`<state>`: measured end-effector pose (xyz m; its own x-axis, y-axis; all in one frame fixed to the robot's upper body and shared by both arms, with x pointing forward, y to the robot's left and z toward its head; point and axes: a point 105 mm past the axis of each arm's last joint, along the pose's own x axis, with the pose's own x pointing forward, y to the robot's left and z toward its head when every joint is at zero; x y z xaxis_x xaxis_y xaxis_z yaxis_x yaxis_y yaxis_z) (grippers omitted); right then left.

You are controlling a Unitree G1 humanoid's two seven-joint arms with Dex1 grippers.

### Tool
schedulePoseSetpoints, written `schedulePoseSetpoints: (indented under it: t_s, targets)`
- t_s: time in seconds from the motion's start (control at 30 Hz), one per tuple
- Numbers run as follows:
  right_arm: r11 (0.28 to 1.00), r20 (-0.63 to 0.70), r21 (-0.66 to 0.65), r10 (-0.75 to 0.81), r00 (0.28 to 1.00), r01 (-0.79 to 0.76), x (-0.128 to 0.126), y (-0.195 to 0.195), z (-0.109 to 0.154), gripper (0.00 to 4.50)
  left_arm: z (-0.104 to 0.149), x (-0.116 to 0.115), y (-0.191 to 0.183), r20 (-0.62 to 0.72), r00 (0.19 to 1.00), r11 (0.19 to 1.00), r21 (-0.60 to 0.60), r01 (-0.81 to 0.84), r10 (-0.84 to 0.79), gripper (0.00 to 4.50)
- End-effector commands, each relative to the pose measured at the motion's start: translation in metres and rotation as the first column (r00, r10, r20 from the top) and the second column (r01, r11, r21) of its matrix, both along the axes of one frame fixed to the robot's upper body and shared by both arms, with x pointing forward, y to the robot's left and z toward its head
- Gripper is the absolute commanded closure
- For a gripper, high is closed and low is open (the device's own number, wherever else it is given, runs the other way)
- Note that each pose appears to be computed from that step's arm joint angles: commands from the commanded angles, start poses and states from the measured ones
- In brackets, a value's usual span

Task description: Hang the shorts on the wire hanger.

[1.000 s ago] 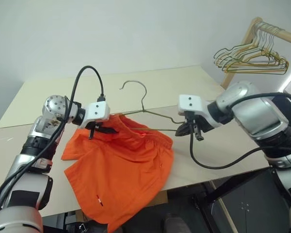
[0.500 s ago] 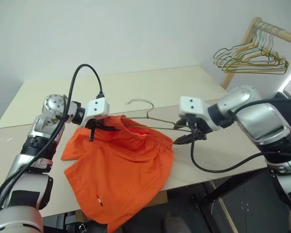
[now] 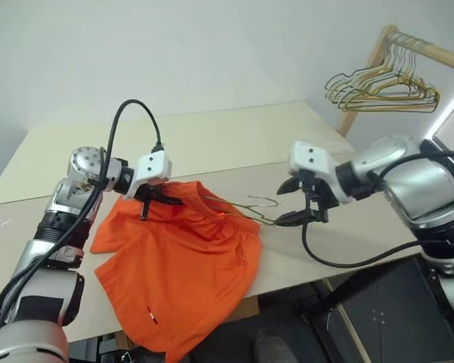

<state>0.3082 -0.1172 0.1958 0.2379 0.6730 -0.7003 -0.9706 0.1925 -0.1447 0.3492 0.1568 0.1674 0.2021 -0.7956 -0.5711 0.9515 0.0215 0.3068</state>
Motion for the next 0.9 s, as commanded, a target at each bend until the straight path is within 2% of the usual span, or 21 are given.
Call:
schedulePoseSetpoints:
  t_s: [0.03, 0.2, 0.43, 0.57, 0.77, 0.9]
  targets:
    - [0.999, 0.001, 0.018, -0.026, 1.000, 0.026, 0.001, -0.007, 0.003, 0.01, 0.014, -0.001, -0.005, 0.041, 0.999, 1.000, -0.015, 0.020, -0.019, 4.14]
    - [0.994, -0.057, 0.025, -0.101, 0.993, 0.103, 0.006, -0.003, -0.032, 0.01, 0.013, -0.001, -0.004, 0.037, 0.999, 1.000, -0.014, 0.017, -0.017, 4.14]
    - [0.966, -0.043, 0.031, -0.256, 0.966, 0.257, 0.029, 0.008, -0.079, 0.01, 0.014, -0.002, -0.002, 0.038, 0.999, 1.000, -0.008, 0.013, -0.013, 4.14]
    - [0.967, -0.030, 0.018, -0.252, 0.967, 0.252, 0.029, 0.005, -0.084, 0.88, 0.013, -0.003, -0.002, 0.035, 0.999, 1.000, -0.004, 0.015, -0.014, 4.14]
    - [0.961, -0.011, 0.029, -0.276, 0.961, 0.277, 0.037, 0.001, -0.083, 3.13, 0.013, -0.004, -0.001, 0.033, 0.999, 1.000, -0.005, 0.011, -0.011, 4.14]
    - [0.965, 0.022, 0.048, -0.258, 0.966, 0.257, 0.037, -0.002, -0.074, 4.30, 0.011, -0.005, 0.000, 0.029, 1.000, 1.000, -0.005, 0.008, -0.008, 4.14]
